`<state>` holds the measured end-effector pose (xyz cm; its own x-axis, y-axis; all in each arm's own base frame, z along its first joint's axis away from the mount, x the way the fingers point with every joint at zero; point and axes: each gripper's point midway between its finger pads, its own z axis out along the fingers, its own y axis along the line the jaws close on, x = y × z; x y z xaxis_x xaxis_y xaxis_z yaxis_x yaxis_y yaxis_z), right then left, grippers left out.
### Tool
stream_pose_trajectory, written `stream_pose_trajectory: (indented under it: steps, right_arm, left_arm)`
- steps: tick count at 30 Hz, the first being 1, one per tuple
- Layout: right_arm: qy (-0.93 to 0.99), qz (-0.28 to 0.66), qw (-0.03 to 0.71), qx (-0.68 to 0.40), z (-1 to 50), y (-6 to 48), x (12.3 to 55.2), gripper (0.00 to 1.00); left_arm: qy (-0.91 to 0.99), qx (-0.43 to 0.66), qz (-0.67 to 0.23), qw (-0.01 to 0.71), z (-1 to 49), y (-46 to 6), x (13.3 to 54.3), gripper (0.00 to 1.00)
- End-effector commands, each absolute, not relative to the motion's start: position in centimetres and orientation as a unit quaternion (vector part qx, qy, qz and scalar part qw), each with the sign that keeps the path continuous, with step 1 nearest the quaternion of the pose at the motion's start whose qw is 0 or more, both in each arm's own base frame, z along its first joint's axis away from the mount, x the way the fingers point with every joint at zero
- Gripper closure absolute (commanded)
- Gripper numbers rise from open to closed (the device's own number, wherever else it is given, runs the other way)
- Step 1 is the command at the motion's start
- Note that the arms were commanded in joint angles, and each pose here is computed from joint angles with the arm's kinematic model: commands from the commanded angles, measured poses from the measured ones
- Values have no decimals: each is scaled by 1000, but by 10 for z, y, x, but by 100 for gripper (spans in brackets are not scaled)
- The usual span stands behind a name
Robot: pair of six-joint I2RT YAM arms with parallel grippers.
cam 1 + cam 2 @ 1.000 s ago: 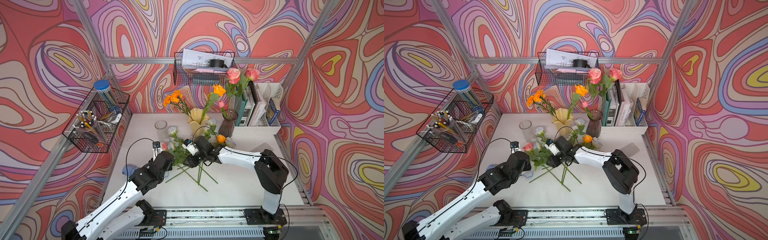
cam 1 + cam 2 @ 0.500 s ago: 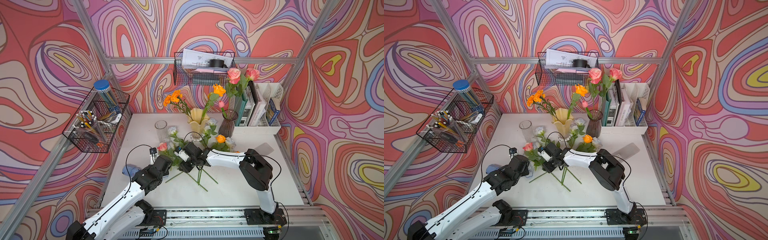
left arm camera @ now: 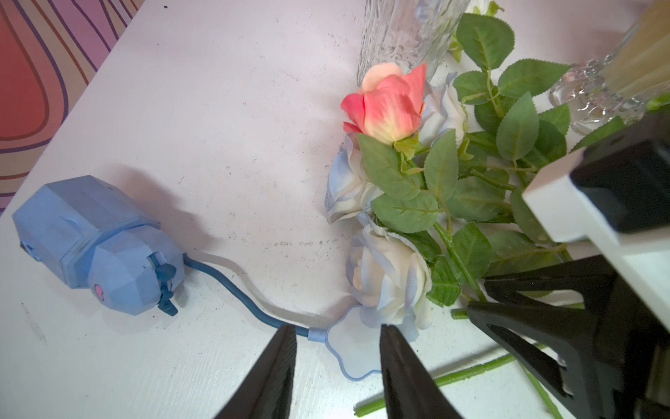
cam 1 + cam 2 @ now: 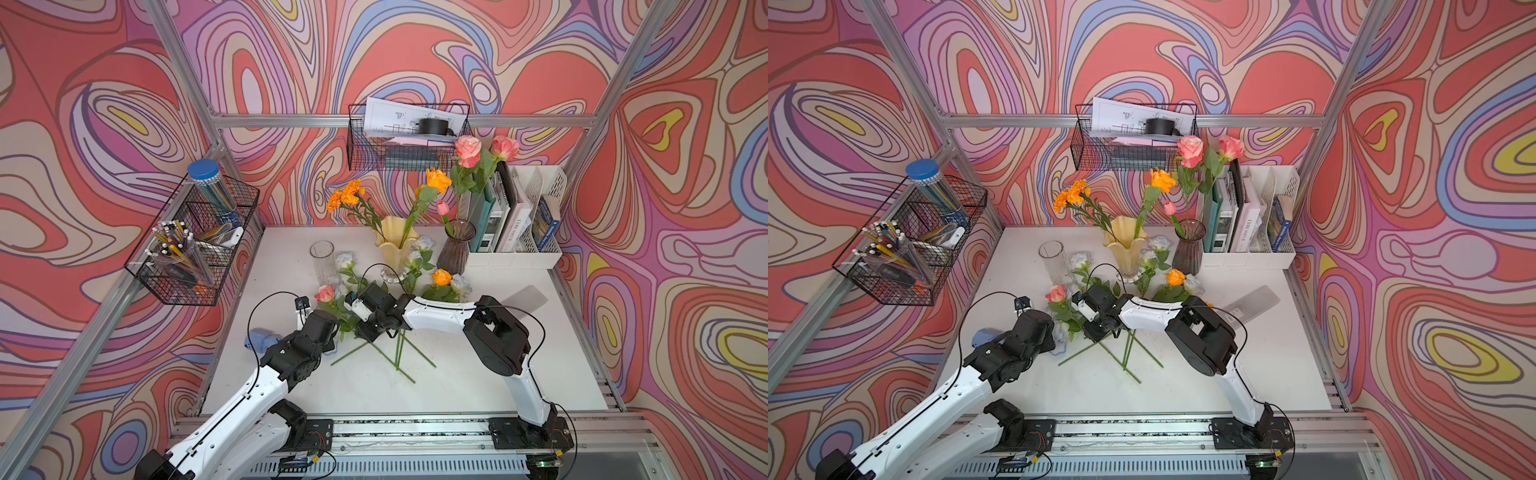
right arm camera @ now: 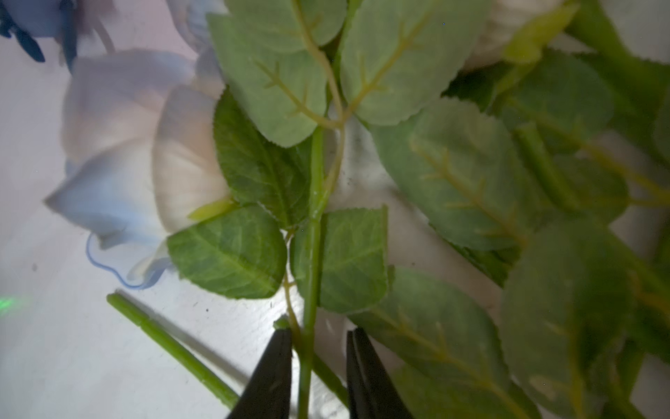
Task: Arrange the flowers in different vases according to their colors
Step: Pick up the flower at the center of the board, then insert the flower into the vase.
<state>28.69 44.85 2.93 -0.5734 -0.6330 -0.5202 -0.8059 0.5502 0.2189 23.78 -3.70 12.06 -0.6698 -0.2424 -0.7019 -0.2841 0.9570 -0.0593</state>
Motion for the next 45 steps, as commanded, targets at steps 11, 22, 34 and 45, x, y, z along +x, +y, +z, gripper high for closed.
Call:
stream_pose_trajectory:
  steps: [11, 22, 34, 45]
  right_arm:
    - [850, 206, 252, -414, 86, 439, 297, 98]
    - [849, 175, 309, -391, 156, 383, 281, 99]
    - [776, 199, 532, -276, 345, 293, 294, 100]
    - [539, 105, 831, -85, 538, 163, 307, 100]
  left_arm:
    - [910, -147, 25, 388, 123, -32, 244, 56]
    - [905, -146, 22, 399, 134, -35, 252, 56]
    - [902, -140, 11, 407, 142, -38, 254, 58]
    - [900, -119, -22, 419, 142, -52, 260, 59]
